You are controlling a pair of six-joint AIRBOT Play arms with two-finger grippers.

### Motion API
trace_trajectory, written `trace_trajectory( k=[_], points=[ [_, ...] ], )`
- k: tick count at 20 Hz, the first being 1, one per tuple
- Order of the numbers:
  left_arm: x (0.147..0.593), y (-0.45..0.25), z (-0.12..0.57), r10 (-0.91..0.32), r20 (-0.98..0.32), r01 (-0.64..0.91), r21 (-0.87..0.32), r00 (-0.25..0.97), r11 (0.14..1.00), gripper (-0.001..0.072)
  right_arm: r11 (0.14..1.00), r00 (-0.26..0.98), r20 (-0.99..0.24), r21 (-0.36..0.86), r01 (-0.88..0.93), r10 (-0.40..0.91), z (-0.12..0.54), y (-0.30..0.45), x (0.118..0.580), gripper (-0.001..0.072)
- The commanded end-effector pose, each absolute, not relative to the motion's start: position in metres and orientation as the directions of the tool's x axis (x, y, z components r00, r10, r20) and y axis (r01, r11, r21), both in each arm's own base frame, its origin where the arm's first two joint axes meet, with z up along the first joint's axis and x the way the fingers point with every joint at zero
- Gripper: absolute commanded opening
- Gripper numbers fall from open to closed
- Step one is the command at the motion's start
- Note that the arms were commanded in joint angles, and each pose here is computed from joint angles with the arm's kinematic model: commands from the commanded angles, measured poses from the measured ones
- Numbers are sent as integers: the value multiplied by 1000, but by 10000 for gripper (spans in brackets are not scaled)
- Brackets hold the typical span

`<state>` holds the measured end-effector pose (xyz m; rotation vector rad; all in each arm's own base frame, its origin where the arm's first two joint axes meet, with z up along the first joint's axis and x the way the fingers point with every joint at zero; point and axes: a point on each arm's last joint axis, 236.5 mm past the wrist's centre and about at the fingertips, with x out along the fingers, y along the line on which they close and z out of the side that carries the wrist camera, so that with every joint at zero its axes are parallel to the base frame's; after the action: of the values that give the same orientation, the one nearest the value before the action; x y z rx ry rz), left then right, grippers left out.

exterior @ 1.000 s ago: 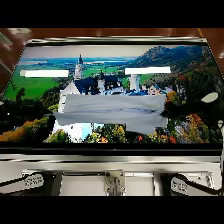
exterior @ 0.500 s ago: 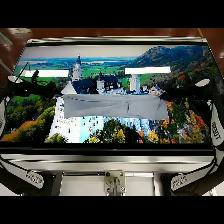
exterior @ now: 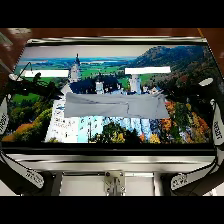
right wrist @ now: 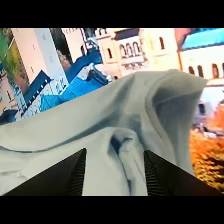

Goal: Fold the shirts.

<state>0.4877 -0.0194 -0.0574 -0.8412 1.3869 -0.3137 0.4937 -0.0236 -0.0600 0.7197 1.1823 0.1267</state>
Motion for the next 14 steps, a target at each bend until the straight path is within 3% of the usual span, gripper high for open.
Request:
trace_trajectory(
  k=[1, 5, 13, 14],
  points=[
    [462, -5, -33, -694, -710, -298, -692, 120, 657, 316, 839, 328, -862, 476, 264, 386, -55, -60, 462, 669],
    [460, -7, -5, -683, -716, -242, -694, 144, 678, 315, 821, 157, -869, 495, 285, 469, -91, -43, 432, 671],
    [453, -62, 30, -684, -721, -77, -693, 112, 717, 315, 787, 105, -831, 551, 277, 546, -139, 7, 443, 665],
    [453, -71, 30, -685, -721, -63, -692, 102, 719, 315, 789, 102, -832, 551, 273, 546, -140, 10, 443, 585]
  ],
)
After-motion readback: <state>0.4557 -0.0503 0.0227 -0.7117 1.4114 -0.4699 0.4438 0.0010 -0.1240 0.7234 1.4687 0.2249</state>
